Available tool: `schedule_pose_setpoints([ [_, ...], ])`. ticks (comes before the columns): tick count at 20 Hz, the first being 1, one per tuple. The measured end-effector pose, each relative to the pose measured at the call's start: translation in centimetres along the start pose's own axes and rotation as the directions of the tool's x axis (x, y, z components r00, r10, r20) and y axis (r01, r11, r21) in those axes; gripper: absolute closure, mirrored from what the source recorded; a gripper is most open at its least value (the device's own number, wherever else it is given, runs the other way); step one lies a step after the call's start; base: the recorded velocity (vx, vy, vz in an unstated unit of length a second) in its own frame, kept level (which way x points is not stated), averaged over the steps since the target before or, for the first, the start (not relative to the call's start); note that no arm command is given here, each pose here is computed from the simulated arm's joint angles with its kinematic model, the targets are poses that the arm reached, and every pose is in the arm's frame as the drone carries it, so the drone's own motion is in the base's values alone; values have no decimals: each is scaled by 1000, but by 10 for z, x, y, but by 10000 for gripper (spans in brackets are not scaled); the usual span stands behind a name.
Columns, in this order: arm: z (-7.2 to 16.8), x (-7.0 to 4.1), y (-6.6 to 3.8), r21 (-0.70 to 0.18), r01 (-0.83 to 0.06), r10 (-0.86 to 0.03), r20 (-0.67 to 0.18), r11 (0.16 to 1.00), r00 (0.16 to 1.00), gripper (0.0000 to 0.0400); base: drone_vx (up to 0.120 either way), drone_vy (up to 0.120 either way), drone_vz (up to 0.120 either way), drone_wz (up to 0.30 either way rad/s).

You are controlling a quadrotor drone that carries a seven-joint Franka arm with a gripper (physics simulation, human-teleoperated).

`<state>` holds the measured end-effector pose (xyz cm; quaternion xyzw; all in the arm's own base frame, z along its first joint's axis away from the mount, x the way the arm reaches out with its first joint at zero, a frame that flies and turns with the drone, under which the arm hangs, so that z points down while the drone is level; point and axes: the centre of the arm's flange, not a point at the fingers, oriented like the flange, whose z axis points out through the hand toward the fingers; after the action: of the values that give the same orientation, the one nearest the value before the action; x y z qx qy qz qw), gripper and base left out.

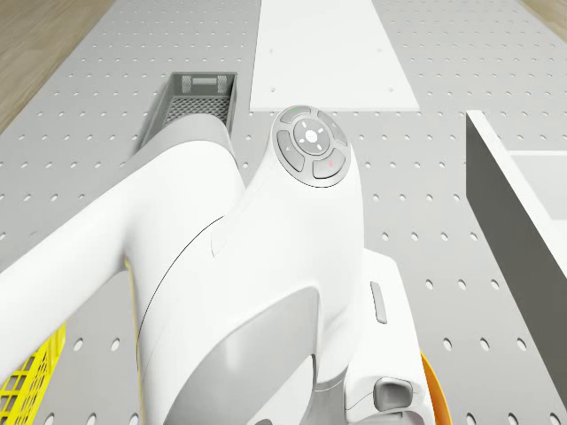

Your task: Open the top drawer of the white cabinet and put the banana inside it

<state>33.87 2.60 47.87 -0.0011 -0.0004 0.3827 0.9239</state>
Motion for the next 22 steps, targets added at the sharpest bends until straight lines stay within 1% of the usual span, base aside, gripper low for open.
schedule_pose_setpoints([
  [2,0,0,0,0,0,0,0,1000,1000,0,120,0,-120,0],
  [8,0,0,0,0,0,0,0,1000,1000,0,120,0,0,0],
  [13,0,0,0,0,0,0,0,1000,1000,0,120,0,-120,0],
  [22,0,0,0,0,0,0,0,1000,1000,0,120,0,0,0],
])
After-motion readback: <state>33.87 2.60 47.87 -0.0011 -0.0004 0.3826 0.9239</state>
